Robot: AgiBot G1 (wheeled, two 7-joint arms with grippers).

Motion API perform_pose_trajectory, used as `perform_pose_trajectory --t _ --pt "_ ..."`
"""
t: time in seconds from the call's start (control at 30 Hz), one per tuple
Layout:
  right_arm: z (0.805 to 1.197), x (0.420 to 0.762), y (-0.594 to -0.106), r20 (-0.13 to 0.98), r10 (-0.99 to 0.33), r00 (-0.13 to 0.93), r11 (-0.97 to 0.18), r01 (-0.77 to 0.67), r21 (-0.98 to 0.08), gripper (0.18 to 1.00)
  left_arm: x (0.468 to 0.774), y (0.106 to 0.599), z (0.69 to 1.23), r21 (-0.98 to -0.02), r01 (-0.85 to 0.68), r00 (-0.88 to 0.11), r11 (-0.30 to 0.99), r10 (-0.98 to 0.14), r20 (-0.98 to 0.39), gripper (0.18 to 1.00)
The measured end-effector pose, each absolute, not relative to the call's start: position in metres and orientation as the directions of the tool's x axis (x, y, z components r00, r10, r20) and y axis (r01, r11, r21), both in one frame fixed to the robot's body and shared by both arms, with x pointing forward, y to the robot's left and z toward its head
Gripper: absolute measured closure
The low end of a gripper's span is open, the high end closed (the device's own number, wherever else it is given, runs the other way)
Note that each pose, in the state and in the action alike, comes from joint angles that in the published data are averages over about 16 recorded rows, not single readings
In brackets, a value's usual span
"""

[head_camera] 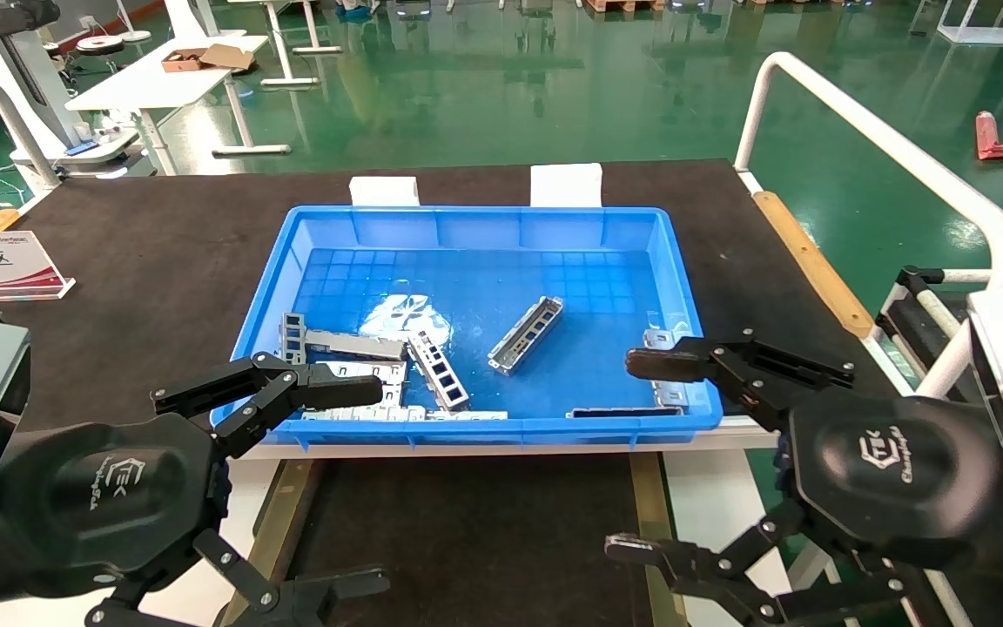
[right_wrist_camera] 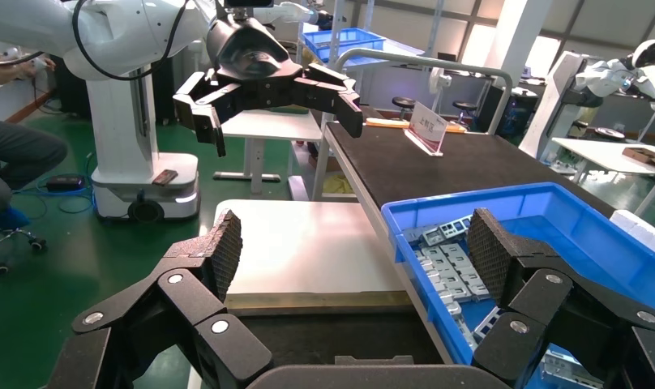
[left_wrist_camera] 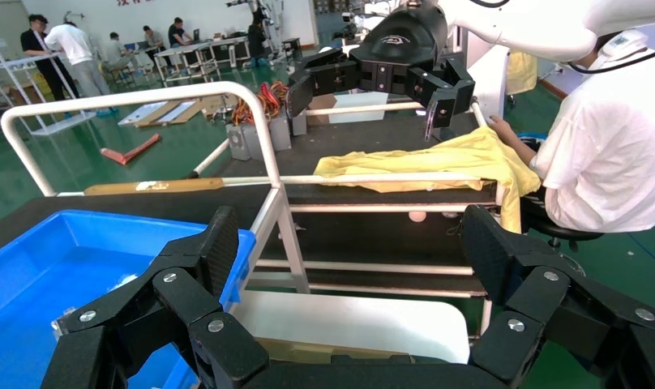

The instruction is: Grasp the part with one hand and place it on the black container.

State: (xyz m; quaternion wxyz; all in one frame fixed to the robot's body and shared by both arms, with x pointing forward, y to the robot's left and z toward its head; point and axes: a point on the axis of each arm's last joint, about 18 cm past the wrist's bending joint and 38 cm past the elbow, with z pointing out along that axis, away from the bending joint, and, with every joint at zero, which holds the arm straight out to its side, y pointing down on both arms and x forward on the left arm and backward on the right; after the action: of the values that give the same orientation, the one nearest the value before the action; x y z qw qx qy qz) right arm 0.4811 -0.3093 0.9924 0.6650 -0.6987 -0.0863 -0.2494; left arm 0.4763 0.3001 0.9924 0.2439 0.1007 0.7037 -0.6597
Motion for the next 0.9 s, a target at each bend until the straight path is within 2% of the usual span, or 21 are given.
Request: perform_pose_trajectory --t 0.9 --pt "0.9924 0.4811 -0.3093 0.463 -0.211 0.861 -0.101 0.452 -0.886 0.178 0.4763 0.3001 0.9924 -0.879 0.463 -0.861 0.109 -0.180 -0.476 0.184"
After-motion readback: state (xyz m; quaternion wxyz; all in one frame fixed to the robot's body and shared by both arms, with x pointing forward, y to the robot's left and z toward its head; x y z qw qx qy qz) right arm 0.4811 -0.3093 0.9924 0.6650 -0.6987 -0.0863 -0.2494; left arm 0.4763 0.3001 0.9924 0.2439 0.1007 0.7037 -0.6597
